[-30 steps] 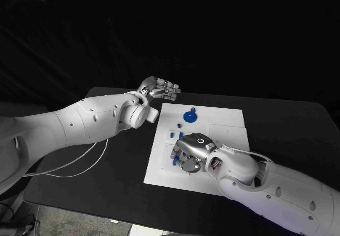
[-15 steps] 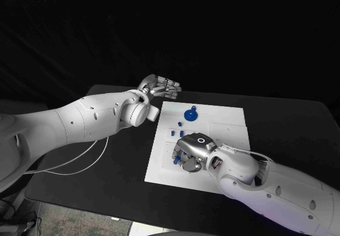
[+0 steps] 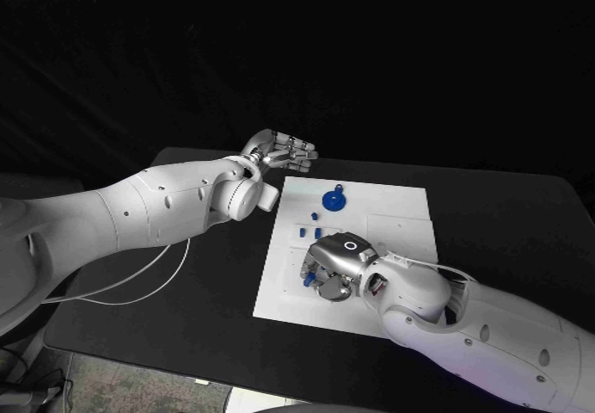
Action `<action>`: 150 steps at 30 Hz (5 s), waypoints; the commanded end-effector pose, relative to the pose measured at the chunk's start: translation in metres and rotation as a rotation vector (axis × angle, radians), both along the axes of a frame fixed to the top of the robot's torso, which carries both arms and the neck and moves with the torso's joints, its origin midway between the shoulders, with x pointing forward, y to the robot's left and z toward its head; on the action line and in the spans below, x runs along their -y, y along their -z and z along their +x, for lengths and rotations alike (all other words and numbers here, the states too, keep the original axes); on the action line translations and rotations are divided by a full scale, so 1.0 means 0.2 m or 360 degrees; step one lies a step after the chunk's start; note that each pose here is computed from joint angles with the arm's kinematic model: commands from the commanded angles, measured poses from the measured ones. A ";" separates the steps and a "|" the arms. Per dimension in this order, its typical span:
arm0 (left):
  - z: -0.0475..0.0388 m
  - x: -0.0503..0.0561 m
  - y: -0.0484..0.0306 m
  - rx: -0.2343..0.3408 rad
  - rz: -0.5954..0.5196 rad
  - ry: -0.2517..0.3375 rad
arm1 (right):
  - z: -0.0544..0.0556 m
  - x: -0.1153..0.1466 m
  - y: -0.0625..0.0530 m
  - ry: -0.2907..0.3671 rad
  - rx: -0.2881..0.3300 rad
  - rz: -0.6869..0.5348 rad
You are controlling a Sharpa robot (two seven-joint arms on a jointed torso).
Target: Assemble the parts on the task board
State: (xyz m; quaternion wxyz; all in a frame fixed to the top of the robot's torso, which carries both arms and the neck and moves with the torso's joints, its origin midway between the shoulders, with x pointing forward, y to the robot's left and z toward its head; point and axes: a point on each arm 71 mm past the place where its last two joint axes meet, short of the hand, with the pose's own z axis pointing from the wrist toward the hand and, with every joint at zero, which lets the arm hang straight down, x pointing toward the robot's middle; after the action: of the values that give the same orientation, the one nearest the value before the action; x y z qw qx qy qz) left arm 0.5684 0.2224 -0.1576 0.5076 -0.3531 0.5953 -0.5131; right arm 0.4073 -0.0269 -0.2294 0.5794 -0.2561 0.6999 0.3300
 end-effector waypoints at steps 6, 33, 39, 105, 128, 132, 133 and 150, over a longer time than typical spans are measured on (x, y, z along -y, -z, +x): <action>-0.001 0.01 -0.005 0.0002 -0.0015 0.0023 | -0.01 -0.01 0.05 0.0000 -0.0021 -0.0085; 0.000 0.01 -0.006 0.0010 -0.0014 0.0015 | 0.00 0.01 0.09 0.0016 -0.0077 -0.0039; 0.000 0.01 -0.008 0.0018 -0.0014 0.0008 | 0.01 0.02 0.07 0.0042 -0.0056 0.0063; -0.165 -0.13 -0.013 -0.0012 -0.0124 0.0181 | 0.18 1.16 -0.04 0.1172 -0.1444 -0.0063; -0.170 -0.12 -0.010 -0.0012 -0.0134 0.0206 | 0.20 1.03 -0.04 0.1171 -0.1270 -0.0095; -0.169 -0.11 -0.009 -0.0019 -0.0135 0.0214 | 0.21 1.02 -0.04 0.1186 -0.1186 -0.0140; -0.169 -0.11 -0.008 -0.0021 -0.0135 0.0215 | 0.21 1.01 -0.03 0.1189 -0.1175 -0.0146; -0.168 -0.10 -0.003 -0.0043 -0.0130 0.0219 | 0.20 0.83 0.08 0.1115 -0.1236 -0.0157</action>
State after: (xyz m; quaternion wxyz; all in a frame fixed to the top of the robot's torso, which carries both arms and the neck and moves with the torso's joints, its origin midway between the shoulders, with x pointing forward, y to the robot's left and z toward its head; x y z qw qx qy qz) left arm 0.5351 0.2455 -0.1575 0.4555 -0.3394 0.6031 -0.5600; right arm 0.4516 -0.1953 -0.2343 0.3556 0.1099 0.9142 0.1606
